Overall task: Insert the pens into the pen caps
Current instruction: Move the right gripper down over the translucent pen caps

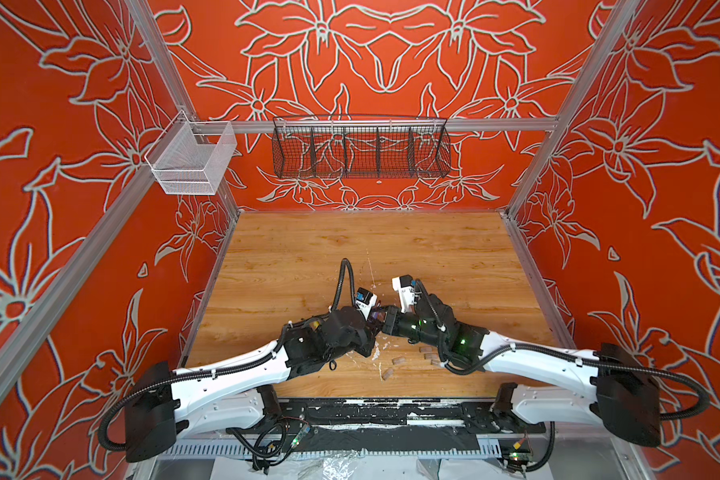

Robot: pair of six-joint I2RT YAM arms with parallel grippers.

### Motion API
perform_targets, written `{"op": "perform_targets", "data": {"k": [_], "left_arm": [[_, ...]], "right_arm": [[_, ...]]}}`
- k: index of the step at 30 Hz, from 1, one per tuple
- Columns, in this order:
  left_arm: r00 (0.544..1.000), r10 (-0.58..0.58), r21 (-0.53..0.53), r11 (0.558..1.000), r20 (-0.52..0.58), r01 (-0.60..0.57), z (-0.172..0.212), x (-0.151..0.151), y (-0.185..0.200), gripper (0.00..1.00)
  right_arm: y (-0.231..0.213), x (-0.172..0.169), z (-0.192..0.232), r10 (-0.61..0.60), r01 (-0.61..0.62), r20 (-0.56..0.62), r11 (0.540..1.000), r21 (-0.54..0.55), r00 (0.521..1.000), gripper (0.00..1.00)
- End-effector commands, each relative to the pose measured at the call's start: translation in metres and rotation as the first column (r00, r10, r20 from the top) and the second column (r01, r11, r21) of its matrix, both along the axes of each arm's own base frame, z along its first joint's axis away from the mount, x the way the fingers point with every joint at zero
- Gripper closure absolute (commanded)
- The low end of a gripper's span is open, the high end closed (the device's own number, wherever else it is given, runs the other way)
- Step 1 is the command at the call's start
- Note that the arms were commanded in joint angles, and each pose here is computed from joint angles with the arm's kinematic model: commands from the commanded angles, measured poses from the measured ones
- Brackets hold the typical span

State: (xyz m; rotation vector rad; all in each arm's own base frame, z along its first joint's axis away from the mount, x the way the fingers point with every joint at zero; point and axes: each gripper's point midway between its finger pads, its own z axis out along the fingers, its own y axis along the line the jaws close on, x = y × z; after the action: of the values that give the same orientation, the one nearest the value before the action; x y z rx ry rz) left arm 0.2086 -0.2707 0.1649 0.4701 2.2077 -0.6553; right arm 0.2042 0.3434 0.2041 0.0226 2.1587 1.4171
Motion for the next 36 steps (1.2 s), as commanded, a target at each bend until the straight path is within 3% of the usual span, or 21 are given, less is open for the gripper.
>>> {"op": "perform_targets", "data": {"k": [1, 3, 6, 11, 17, 26, 36], "left_arm": [[0.997, 0.057, -0.026, 0.998, 0.052, -0.056, 0.011, 0.013, -0.001, 1.00], [0.994, 0.094, -0.015, 0.996, 0.055, -0.093, 0.009, 0.016, 0.005, 1.00], [0.991, 0.119, -0.007, 0.993, 0.060, -0.119, 0.007, 0.017, 0.014, 1.00], [0.986, 0.161, -0.006, 0.987, 0.038, -0.161, -0.001, 0.021, 0.033, 1.00], [0.986, 0.166, -0.026, 0.986, 0.031, -0.165, -0.002, 0.023, 0.048, 1.00], [0.980, 0.192, 0.023, 0.981, 0.045, -0.193, -0.007, 0.025, 0.058, 1.00], [0.979, 0.198, 0.022, 0.980, 0.043, -0.199, -0.006, 0.022, 0.062, 1.00]], "right_arm": [[0.001, -0.008, 0.017, 0.013, -0.014, 0.009, 0.999, 0.029, 1.000, 0.81], [-0.010, -0.007, 0.010, -0.017, 0.017, 0.007, 1.000, -0.027, 1.000, 0.66], [-0.038, -0.011, -0.009, -0.071, 0.069, -0.008, 0.987, -0.147, 0.997, 0.57], [-0.093, -0.028, -0.052, -0.153, 0.118, -0.068, 0.923, -0.367, 0.986, 0.56], [-0.121, -0.057, -0.095, -0.164, 0.056, -0.164, 0.852, -0.521, 0.973, 0.58], [-0.109, -0.083, -0.131, -0.111, -0.053, -0.241, 0.808, -0.586, 0.964, 0.57], [-0.083, -0.074, -0.160, -0.105, -0.092, -0.251, 0.745, -0.661, 0.962, 0.57]]}}
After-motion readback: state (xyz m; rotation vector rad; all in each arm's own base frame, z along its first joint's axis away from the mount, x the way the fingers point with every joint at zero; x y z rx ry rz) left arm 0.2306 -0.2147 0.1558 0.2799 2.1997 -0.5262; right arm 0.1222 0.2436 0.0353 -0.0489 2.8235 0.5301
